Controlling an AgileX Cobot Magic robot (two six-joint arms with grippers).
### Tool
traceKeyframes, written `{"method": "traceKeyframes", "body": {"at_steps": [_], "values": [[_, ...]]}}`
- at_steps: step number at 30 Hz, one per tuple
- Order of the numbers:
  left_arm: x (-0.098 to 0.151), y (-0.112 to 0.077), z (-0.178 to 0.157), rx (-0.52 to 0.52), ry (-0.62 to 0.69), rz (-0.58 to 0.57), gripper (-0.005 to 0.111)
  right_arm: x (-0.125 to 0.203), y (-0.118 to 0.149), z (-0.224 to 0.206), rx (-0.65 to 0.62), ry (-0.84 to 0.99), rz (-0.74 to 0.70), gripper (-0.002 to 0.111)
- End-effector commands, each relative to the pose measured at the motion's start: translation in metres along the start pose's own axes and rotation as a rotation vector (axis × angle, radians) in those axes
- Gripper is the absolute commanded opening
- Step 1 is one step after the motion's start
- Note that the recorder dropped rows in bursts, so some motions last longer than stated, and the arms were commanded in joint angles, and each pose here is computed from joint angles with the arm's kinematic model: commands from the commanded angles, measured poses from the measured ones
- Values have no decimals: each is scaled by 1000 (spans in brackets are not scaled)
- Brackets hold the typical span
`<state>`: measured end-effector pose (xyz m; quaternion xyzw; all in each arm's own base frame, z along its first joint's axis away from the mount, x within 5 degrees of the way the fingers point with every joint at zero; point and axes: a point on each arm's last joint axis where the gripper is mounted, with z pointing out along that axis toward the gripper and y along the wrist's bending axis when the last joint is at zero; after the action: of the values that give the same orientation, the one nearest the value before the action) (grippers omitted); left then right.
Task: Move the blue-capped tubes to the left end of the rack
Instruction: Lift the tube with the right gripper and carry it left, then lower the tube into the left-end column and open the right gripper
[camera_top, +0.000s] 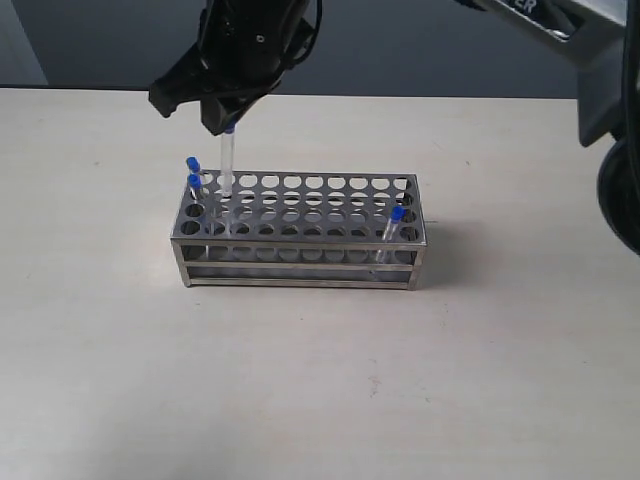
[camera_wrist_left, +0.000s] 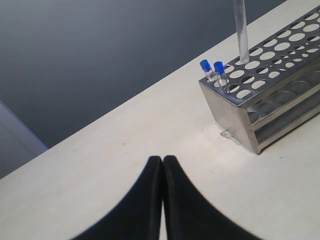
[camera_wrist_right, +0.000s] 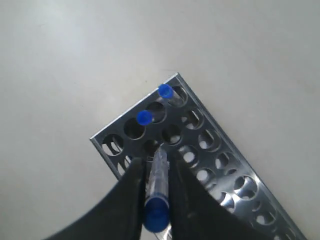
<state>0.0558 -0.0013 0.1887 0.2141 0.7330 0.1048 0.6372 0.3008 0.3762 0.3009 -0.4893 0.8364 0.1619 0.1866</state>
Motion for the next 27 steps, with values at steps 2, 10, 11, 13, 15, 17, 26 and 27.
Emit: {"method": "traceKeyframes", "body": {"at_steps": [2,10,11,13,15,17,26,27], "values": [[-2,0,0,4,-7,-7,1,-3,7,8,-29,0,-36,4],[-2,0,0,3,-10,-3,1,-6,11,26,-69,-26,-68,4],[-2,0,0,3,-10,-3,1,-6,11,29,-66,-29,-71,4],[-2,0,0,3,-10,-3,1,-6,12,31,-65,-35,-87,4],[-2,0,0,3,-10,-3,1,-7,11,33,-62,-43,-87,4],[-2,0,0,3,-10,-3,1,-7,11,35,-62,-41,-87,4],[-2,0,0,3,-10,-3,1,-7,14,49,-111,-50,-102,4],[-2,0,0,3,-10,-3,1,-6,14,53,-119,-48,-96,4]]}}
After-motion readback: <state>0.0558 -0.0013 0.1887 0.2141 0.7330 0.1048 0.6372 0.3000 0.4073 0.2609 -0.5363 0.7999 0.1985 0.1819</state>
